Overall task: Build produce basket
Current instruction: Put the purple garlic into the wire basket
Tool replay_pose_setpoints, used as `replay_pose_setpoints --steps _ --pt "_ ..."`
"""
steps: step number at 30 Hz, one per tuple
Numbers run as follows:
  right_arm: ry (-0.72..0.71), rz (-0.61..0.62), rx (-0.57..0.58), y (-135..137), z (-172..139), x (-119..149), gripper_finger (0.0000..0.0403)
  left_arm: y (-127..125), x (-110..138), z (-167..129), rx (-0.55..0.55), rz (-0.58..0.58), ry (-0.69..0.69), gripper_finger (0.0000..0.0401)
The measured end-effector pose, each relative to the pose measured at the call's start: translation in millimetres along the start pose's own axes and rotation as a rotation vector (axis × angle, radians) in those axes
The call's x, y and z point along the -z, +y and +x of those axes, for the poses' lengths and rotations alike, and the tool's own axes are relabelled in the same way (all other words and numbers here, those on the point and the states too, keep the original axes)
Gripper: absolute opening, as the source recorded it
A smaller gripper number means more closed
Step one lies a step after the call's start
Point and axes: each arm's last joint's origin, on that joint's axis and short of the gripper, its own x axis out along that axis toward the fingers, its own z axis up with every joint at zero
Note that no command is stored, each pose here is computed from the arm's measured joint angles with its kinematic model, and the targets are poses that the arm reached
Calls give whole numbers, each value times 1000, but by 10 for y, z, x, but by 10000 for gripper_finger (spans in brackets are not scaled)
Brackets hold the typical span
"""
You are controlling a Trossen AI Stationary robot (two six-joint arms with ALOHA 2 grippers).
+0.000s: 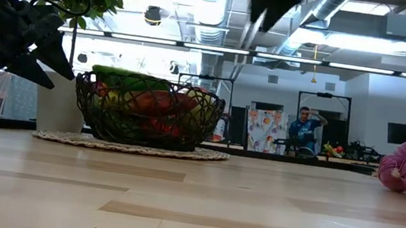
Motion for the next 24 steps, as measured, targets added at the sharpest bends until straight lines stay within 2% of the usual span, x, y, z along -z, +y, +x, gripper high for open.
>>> replay_pose_setpoints --steps 2,5,9,12,17,20,24 --pt "8 17 35 103 -247 244 270 0 0 0 -1 0 -1 368" --pt "-77 49 37 361 -518 599 270 0 -2 0 -2 -1 -4 368" --pt "-175 102 50 684 -700 1225 270 0 -2 0 -2 -1 -5 368" --pt "-163 190 46 827 -660 1755 270 -2 -3 0 -1 -3 -5 368" --pt "-90 370 125 889 -384 2585 270 -2 -3 0 0 -3 -6 368" --pt "-59 494 168 868 -217 2949 270 -2 -3 0 0 -3 -6 368" --pt "-19 571 70 951 23 3242 270 -2 -3 0 -1 -3 -6 368"
